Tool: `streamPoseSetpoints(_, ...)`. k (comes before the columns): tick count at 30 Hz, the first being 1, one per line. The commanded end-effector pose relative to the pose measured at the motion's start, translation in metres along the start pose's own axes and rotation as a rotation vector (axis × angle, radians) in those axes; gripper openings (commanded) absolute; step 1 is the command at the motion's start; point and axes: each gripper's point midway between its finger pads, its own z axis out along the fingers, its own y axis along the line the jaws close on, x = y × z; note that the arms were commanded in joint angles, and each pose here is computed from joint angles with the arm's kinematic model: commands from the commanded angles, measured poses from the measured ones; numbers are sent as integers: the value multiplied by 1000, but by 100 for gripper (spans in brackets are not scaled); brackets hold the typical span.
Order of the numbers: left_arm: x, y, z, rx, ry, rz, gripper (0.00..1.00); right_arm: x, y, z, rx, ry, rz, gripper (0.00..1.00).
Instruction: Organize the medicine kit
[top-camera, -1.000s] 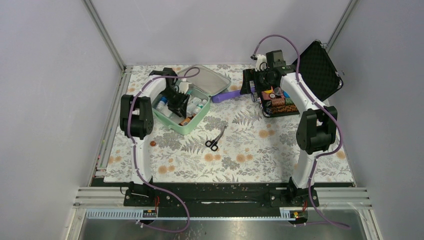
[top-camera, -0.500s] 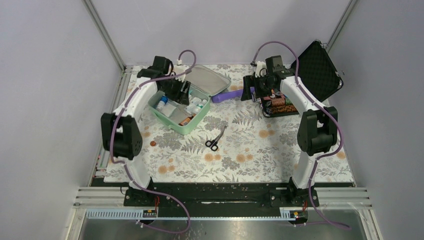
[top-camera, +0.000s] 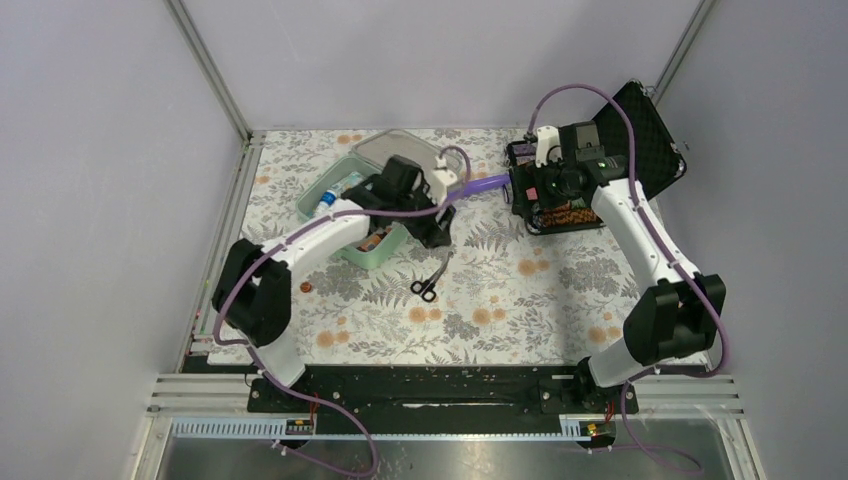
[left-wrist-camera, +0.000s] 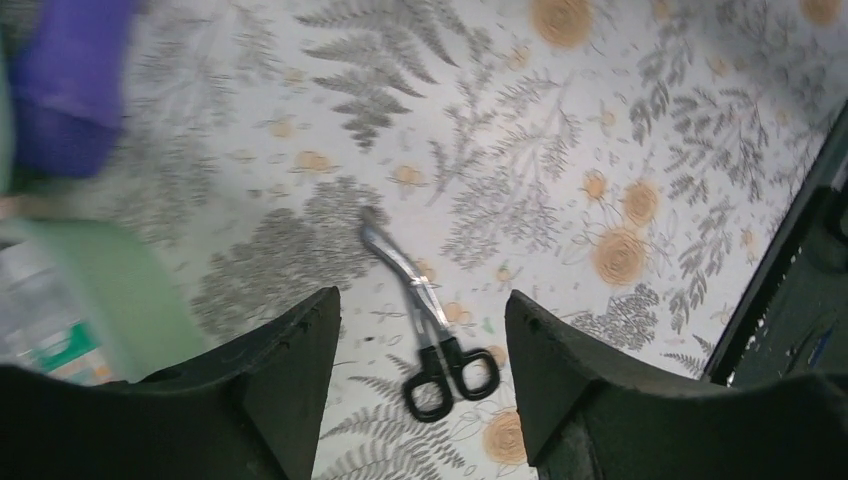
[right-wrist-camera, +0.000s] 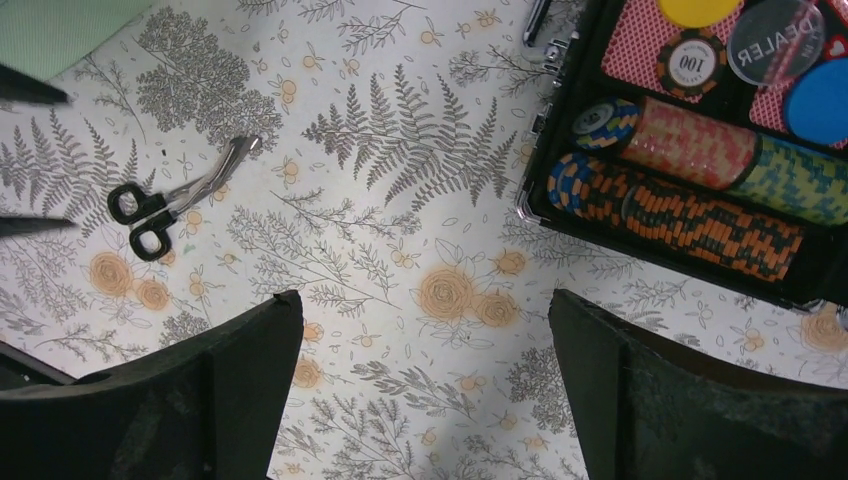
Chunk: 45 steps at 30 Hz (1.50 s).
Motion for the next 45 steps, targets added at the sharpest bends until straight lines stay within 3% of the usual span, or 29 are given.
streamPoseSetpoints(1, 17, -12, 32, 31, 30, 60, 61, -10, -4, -17, 26, -97, 59, 99)
streamPoseSetpoints(5, 60, -37, 51, 60, 127, 72, 60, -20, 11, -11, -38, -219, 198, 92)
streamPoseSetpoints(9, 67, -23, 52, -50, 134, 97, 63, -11, 23, 7, -122, -281, 203, 86)
streamPoseSetpoints(15, 84, -10, 70, -88, 204, -45, 61, 11, 17, 29, -86, -282, 346, 83)
streamPoseSetpoints(22, 81, -6, 96, -154, 220, -41, 57, 32, 11, 24, -21, -248, 366, 83)
streamPoseSetpoints(29, 98, -1, 107, -167, 286, -31, 34, 37, 11, 27, -18, -239, 381, 83)
streamPoseSetpoints(34, 102, 9, 93, -235, 355, -31, 49, 32, 11, 26, -19, -248, 376, 83)
streamPoseSetpoints(38, 112, 6, 85, -215, 402, -24, 49, 34, 12, 29, -25, -237, 380, 84)
streamPoseSetpoints(45, 126, -11, 91, -137, 483, 21, 41, 29, 11, 32, -31, -230, 388, 84)
